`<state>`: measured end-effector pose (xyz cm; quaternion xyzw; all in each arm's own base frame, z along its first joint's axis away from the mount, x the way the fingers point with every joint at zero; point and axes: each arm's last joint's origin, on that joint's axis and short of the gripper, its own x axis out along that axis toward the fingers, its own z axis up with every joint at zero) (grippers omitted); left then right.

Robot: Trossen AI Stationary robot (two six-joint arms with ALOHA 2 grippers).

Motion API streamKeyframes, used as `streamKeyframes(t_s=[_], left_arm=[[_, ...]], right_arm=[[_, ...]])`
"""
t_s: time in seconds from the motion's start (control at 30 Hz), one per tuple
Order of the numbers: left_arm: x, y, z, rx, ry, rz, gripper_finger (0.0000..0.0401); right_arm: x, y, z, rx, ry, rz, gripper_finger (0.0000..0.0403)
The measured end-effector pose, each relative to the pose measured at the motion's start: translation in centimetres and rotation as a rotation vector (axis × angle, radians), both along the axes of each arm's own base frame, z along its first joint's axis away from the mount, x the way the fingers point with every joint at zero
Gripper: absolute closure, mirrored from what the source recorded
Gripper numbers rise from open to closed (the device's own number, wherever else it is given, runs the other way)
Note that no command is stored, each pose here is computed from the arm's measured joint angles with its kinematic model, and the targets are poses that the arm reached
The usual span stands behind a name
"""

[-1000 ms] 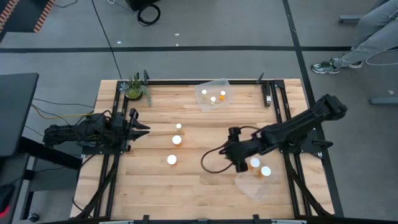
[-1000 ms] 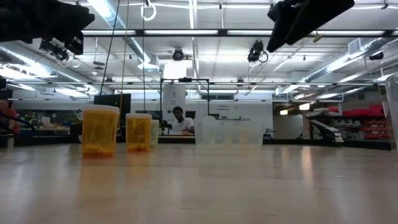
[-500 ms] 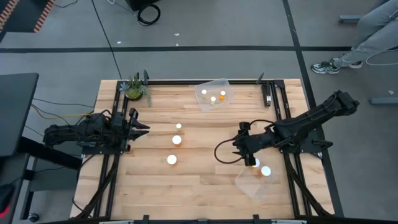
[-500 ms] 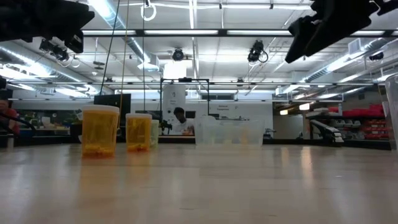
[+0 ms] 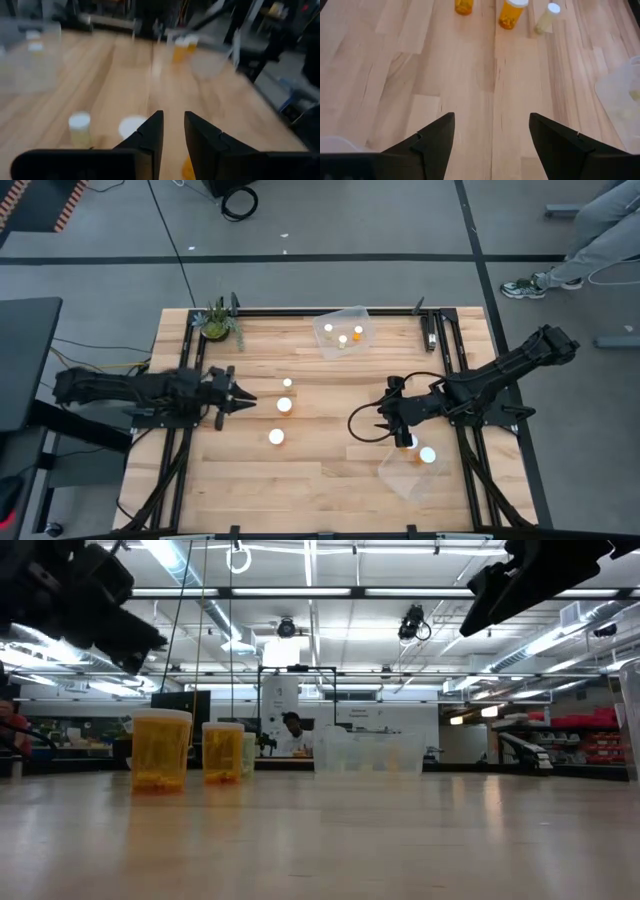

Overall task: Pick and place medicine bottles into bin by pill shape (circle, oval)
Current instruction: Move the orange pill bottle to the center of the table

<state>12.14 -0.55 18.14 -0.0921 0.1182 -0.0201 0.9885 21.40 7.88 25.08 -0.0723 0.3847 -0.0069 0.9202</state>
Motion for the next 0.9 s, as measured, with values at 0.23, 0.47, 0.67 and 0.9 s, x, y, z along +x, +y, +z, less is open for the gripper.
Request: streamKeyframes(t_s=[0.23,0.47,0.67,0.9], left_arm=[[1.7,-0.5,-2.0,0.004,0.171,-0.002,0.0323],[3.4,-0.5,-3.0,0.047,0.323,0.11,0.0316],[5.3,-0.6,-3.4,0.082,0.421,0.155,0.0318],[7.4,-0.5,-4.3,0.136,0.535,0.225,0.0321]], right_arm=[[0.0,0.0,0.0,0.0,0.0,0.0,0.0139],[0.0,0.0,0.0,0.001,-0.002,0.0,0.0139],[0.0,0.0,0.0,0.001,-0.003,0.0,0.0139],[0.0,0.0,0.0,0.0,-0.002,0.002,0.0139]])
